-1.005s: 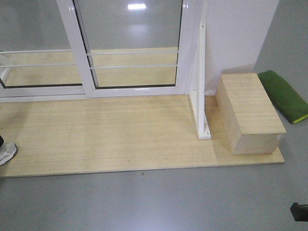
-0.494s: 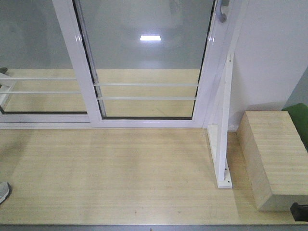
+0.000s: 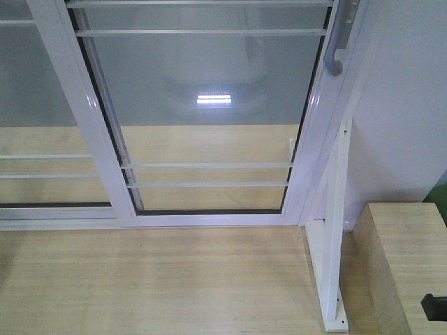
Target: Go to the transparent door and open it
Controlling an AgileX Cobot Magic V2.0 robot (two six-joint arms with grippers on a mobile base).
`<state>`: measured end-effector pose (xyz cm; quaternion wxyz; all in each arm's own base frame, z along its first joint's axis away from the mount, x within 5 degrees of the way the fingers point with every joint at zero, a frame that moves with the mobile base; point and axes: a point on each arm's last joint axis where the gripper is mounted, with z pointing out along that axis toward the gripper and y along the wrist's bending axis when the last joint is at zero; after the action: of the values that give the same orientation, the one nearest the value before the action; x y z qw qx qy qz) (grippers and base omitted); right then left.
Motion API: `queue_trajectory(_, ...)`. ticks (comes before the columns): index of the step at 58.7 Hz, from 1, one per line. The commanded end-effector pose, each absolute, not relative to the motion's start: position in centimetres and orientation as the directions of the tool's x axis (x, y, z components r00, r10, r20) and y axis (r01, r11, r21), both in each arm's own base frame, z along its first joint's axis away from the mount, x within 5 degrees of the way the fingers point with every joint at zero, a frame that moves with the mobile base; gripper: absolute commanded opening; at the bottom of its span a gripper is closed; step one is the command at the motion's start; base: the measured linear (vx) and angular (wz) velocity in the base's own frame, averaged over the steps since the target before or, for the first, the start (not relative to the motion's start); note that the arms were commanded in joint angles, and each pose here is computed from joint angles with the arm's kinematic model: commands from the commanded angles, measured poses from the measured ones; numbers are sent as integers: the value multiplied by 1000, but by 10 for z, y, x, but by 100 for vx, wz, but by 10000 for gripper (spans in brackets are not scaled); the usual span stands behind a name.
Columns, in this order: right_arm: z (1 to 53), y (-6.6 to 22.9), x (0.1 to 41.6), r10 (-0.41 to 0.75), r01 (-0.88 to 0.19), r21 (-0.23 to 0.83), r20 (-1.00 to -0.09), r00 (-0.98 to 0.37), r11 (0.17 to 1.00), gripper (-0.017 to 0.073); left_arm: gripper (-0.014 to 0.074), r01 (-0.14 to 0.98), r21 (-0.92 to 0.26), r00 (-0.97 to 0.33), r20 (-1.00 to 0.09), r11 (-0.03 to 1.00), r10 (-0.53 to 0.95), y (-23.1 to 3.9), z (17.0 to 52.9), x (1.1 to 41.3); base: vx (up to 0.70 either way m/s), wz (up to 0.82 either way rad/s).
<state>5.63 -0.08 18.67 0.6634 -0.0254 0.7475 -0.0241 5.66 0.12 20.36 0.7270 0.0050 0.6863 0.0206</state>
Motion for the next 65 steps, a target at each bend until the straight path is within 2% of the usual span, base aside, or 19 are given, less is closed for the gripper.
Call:
queue_trajectory(1, 190, 0, 56, -80, -5, -80, -996, -34, 997, -8, -6, -23, 26, 120, -992, 999, 29, 1, 201, 56, 30, -2)
queue_trajectory(29, 190, 0, 56, -80, -5, -80, -996, -34, 997, -8, -6, -23, 26, 120, -992, 999, 29, 1, 201, 56, 22, 1)
queue_trajectory(65, 190, 0, 56, -80, -5, -80, -996, -34, 997, -8, -6, -23, 26, 120, -992, 999, 29, 1, 201, 56, 8, 1)
